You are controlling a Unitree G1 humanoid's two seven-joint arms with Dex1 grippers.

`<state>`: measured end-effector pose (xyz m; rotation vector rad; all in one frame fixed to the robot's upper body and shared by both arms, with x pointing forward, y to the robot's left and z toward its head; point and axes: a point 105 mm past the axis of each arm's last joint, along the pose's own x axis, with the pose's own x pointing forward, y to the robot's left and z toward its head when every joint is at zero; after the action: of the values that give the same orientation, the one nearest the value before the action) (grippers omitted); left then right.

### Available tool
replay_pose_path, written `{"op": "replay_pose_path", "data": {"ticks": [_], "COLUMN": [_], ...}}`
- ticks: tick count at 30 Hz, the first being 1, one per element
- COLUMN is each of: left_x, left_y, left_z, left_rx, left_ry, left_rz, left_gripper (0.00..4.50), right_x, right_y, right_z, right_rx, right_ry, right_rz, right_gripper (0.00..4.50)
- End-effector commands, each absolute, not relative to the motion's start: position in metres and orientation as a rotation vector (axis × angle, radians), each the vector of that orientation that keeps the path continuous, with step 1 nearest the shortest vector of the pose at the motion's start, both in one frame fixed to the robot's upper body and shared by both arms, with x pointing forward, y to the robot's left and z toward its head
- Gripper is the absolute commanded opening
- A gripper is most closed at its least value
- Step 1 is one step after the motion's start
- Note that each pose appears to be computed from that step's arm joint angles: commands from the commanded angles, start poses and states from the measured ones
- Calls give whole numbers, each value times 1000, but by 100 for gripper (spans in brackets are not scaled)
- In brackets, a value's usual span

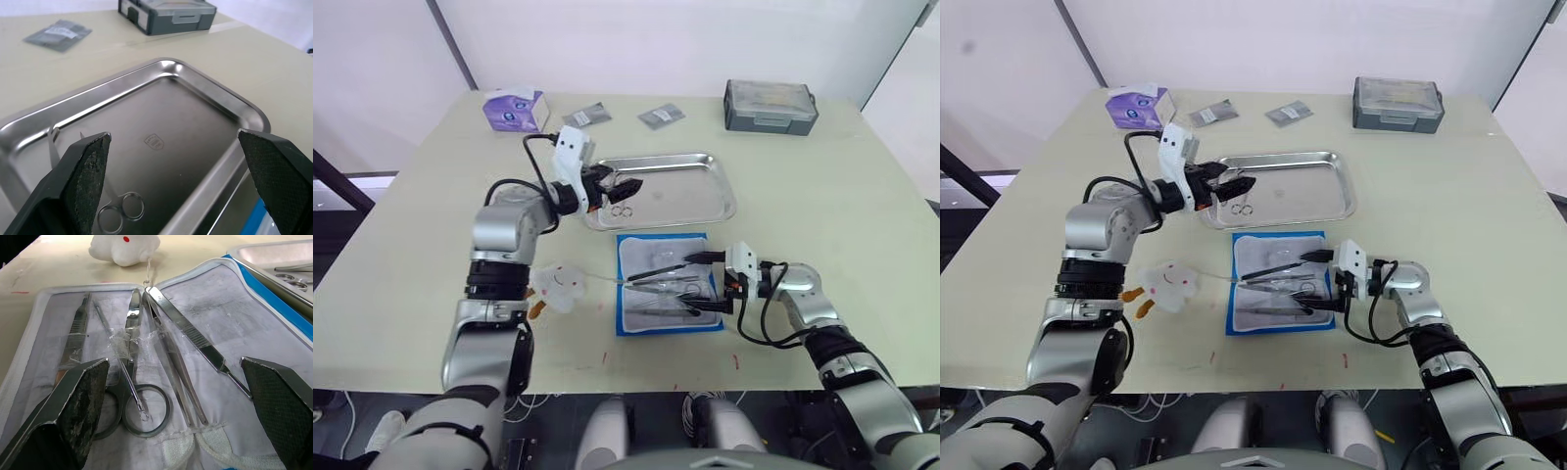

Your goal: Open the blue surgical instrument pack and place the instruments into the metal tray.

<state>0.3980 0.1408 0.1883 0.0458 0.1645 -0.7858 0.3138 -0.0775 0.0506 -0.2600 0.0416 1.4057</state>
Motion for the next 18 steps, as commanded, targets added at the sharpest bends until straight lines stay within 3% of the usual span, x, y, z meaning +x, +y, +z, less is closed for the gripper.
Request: {"op": "replay_pose_path", "data": {"ticks": [1, 8, 18], "left_x": [387, 335, 332], "left_y": [134, 137, 140], "left_z": [199, 168, 138], "left_rx": [97, 209, 380], "left_ry": [111, 175, 237], "left_rz": [-897, -1244, -1317], "left_gripper": [441, 441, 441], "right_x": [290, 292, 292], "right_y": [-95, -98, -101], "right_z": [-9, -3, 2], "right_rx": [-211, -211, -223], "right_ry": [322, 302, 282], "right_rz": [1398, 1391, 1378], "right_gripper": [450, 450, 450]}}
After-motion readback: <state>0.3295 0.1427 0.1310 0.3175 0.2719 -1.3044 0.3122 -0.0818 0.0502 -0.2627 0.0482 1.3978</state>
